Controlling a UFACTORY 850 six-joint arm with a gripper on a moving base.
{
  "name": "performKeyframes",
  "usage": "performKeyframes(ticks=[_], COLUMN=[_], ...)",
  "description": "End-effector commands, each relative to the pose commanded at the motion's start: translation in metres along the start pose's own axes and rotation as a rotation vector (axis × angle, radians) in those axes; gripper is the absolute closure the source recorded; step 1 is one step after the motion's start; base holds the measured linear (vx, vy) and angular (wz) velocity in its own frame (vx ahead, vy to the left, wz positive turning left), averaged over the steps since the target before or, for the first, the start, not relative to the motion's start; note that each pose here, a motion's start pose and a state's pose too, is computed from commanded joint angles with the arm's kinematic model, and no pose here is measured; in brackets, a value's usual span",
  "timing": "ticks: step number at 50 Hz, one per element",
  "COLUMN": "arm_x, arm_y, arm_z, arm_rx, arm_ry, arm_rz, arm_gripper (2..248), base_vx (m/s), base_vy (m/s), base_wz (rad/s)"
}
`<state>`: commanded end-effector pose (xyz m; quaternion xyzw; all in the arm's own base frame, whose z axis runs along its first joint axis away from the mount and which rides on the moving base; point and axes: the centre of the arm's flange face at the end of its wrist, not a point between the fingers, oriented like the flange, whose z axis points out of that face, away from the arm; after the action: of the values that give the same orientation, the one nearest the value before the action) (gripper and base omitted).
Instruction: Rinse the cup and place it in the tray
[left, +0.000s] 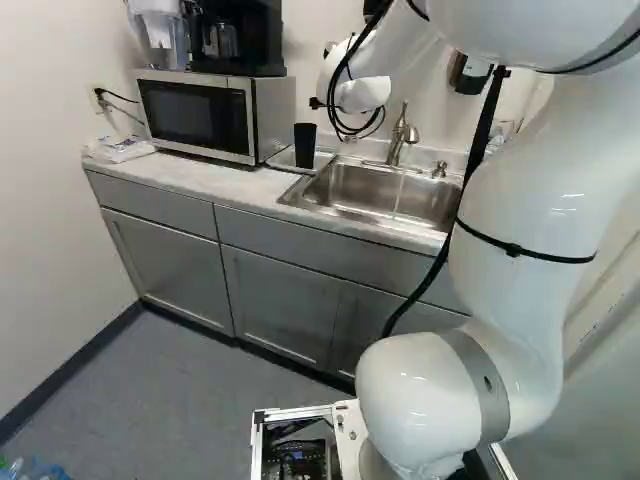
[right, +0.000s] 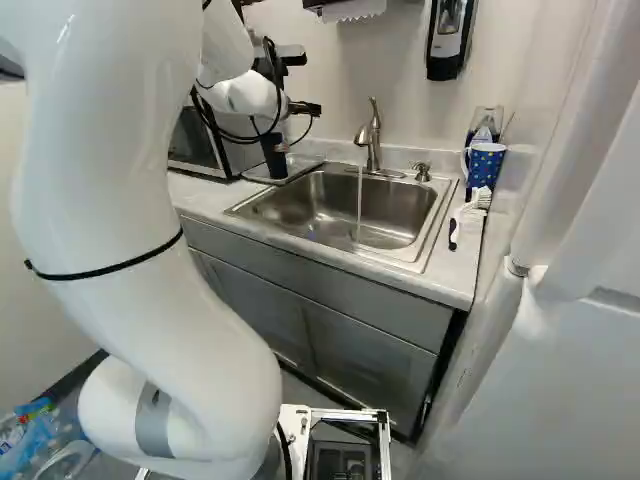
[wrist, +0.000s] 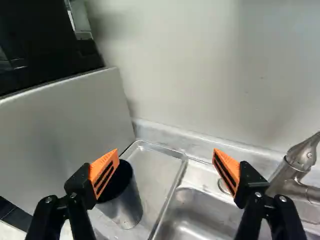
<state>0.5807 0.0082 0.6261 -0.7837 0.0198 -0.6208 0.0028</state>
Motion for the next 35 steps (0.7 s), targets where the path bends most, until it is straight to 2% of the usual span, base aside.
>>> performKeyframes(ticks=[26,35], arm_x=[0.000,0.006], arm_y=[0.041,0.053], arm_z=[-0.008,-0.010], arm_rx=[-0.069,-0.090], arm_ry=[0.001,0.013], arm_rz=[0.016,0.021], arm_gripper=[3,3], base_vx=[0.000,0.000], base_vy=[0.000,0.000], base_wz=[0.000,0.000])
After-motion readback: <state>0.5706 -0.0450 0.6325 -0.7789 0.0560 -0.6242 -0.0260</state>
